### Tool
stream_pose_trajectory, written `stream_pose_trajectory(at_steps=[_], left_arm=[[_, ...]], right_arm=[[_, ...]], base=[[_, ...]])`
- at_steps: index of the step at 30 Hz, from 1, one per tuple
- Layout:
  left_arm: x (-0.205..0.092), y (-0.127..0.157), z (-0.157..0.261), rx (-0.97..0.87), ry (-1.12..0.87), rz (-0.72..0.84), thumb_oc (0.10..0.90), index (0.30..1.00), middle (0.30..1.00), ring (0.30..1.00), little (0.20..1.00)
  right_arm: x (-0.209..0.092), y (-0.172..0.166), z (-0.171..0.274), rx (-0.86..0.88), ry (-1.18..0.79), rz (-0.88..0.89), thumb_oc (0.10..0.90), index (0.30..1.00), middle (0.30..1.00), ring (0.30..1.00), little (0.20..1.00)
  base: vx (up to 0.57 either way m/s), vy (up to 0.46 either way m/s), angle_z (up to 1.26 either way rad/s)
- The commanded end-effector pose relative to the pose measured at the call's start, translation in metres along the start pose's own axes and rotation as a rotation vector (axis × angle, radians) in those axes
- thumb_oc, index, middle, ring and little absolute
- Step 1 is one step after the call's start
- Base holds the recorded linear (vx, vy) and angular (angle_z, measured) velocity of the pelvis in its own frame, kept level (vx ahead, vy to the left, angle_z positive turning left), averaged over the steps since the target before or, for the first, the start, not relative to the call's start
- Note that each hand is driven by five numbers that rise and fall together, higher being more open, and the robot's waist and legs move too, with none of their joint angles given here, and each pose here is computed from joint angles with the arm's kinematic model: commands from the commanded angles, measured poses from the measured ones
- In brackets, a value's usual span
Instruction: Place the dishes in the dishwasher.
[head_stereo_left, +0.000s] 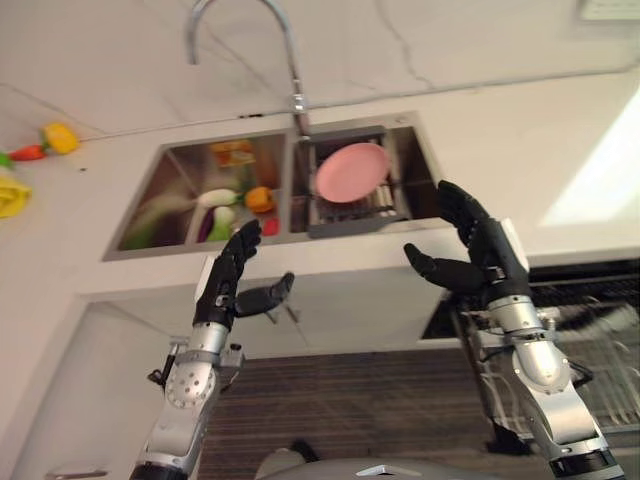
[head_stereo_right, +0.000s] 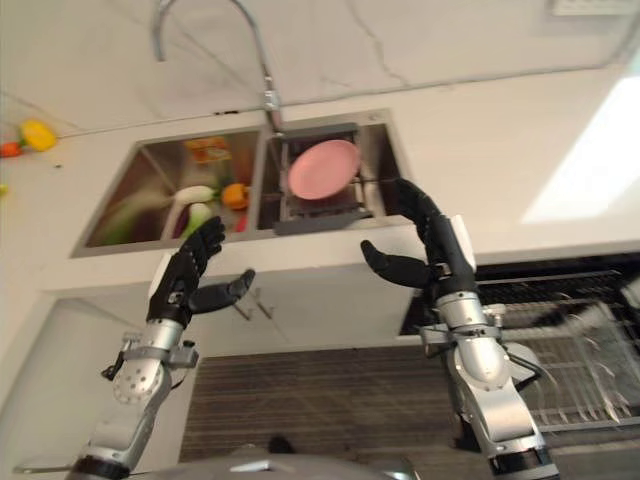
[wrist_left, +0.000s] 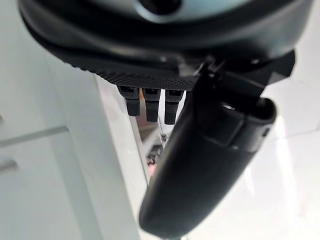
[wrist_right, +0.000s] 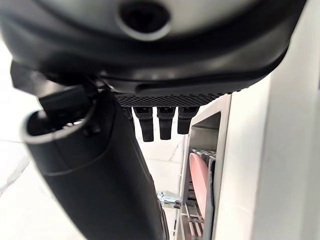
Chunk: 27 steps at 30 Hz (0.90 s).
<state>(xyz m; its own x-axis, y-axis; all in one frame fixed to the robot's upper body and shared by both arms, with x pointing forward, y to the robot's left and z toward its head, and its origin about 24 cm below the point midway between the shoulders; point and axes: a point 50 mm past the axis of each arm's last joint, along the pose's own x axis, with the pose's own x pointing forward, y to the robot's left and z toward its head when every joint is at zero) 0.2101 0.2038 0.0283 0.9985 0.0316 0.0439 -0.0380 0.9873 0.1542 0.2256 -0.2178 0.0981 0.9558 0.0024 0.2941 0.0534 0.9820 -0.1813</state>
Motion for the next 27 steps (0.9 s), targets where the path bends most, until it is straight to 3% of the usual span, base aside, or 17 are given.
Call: stream_pose_trajectory(at_steps=[1, 9, 17, 23, 25, 26, 27], left_arm=[[-0.004, 0.037, 0.034, 0.161, -0.161, 0.101, 0.800, 0.900, 0.900, 0.900, 0.900], [-0.004, 0.049, 0.032, 0.292, -0.147, 0.105, 0.800, 0.900, 0.900, 0.900, 0.900], [-0.032, 0.063, 0.010, 0.249, -0.001, 0.125, 0.800, 0.900, 0.900, 0.900, 0.900], [-0.057, 0.061, -0.019, 0.126, 0.168, 0.158, 0.800, 0.900, 0.900, 0.900, 0.900], [-0.082, 0.056, -0.055, 0.043, 0.374, 0.176, 0.800, 0.900, 0.900, 0.900, 0.900], [-0.081, 0.055, -0.056, 0.037, 0.375, 0.175, 0.800, 0.900, 0.900, 0.900, 0.900], [-0.106, 0.049, -0.086, 0.013, 0.562, 0.153, 0.800, 0.900, 0.900, 0.900, 0.900]], right_arm=[[0.021, -0.001, 0.028, 0.099, -0.213, -0.062, 0.800, 0.900, 0.900, 0.900, 0.900], [0.029, -0.020, 0.032, 0.027, -0.238, -0.182, 0.800, 0.900, 0.900, 0.900, 0.900], [0.034, -0.018, 0.029, 0.057, -0.229, -0.181, 0.800, 0.900, 0.900, 0.900, 0.900], [0.039, -0.013, 0.031, 0.040, -0.238, -0.158, 0.800, 0.900, 0.900, 0.900, 0.900], [0.044, -0.013, 0.037, 0.009, -0.256, -0.154, 0.800, 0.900, 0.900, 0.900, 0.900], [0.044, -0.013, 0.037, 0.005, -0.256, -0.153, 0.800, 0.900, 0.900, 0.900, 0.900], [0.048, -0.013, 0.042, -0.015, -0.272, -0.144, 0.800, 0.900, 0.900, 0.900, 0.900]], base=[[0.03, 0.219, 1.39], [0.05, -0.086, 0.87], [-0.03, -0.238, -0.12], [-0.03, -0.138, -0.12], [-0.02, -0.071, -0.12], [-0.01, -0.016, -0.12], [0.00, 0.006, -0.15]])
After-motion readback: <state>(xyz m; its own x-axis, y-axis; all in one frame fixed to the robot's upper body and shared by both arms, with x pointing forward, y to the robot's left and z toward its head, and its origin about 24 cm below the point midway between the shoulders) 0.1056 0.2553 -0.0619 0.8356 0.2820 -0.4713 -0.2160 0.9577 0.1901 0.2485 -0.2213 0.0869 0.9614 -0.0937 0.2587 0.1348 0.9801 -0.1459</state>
